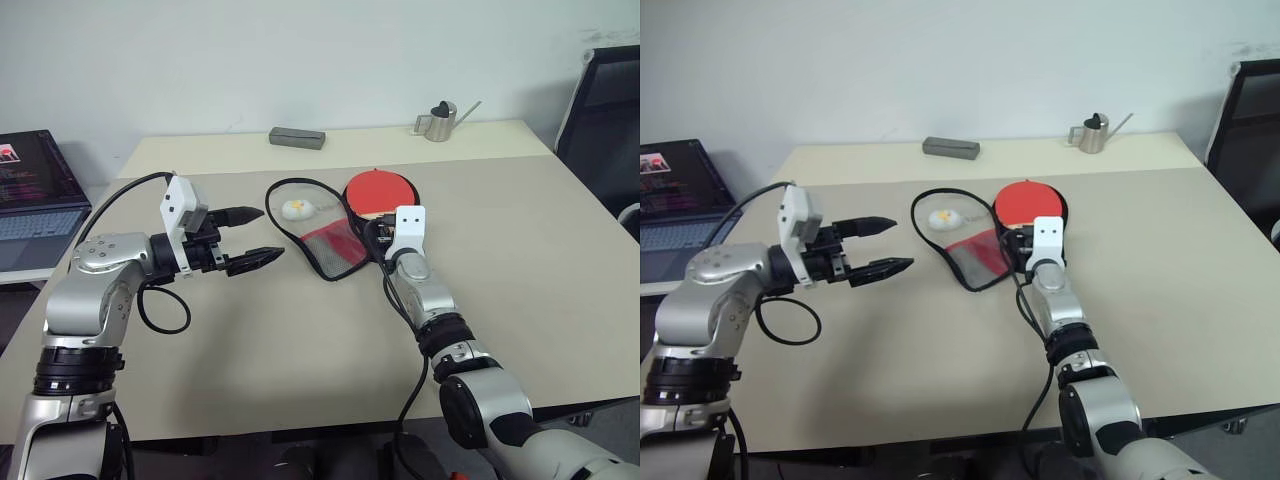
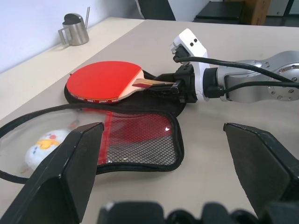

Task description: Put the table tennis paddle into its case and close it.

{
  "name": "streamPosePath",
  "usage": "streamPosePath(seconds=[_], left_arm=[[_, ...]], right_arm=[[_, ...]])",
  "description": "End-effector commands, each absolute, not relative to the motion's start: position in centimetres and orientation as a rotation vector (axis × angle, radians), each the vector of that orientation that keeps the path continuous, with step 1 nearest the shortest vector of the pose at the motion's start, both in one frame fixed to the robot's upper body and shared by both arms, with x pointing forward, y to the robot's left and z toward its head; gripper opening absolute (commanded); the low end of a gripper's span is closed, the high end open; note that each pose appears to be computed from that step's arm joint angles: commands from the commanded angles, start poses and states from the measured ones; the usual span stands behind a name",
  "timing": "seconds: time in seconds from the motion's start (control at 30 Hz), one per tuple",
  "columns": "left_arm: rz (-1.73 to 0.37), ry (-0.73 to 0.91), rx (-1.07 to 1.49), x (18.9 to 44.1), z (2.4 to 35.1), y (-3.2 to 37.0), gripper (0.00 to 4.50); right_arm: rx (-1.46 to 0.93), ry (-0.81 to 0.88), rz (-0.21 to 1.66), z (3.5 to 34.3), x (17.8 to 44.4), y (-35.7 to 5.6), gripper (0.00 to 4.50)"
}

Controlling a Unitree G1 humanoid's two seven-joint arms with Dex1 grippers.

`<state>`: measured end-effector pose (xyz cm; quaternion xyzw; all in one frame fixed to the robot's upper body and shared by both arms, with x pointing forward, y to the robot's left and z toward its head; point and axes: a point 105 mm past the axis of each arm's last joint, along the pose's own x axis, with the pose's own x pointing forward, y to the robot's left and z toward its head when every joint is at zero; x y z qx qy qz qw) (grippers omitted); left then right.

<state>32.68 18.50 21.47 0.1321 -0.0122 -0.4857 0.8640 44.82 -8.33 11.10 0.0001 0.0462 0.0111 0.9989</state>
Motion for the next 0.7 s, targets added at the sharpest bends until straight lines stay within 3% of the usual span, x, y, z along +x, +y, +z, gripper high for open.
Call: streamPosePath(seconds=[0.03,0.7], left_arm=[[-1.023,-0.071,0.306,32.6,22.6,18.2,4.5],[-1.02,-0.071,0.304,32.6,22.6,18.1,4.5]], right_arm=[[-0.009,0.006,0.006,13.8,45.5,-8.1,1.6],[0.017,0.037,0.024,13.1,45.7,-7.4,1.59]])
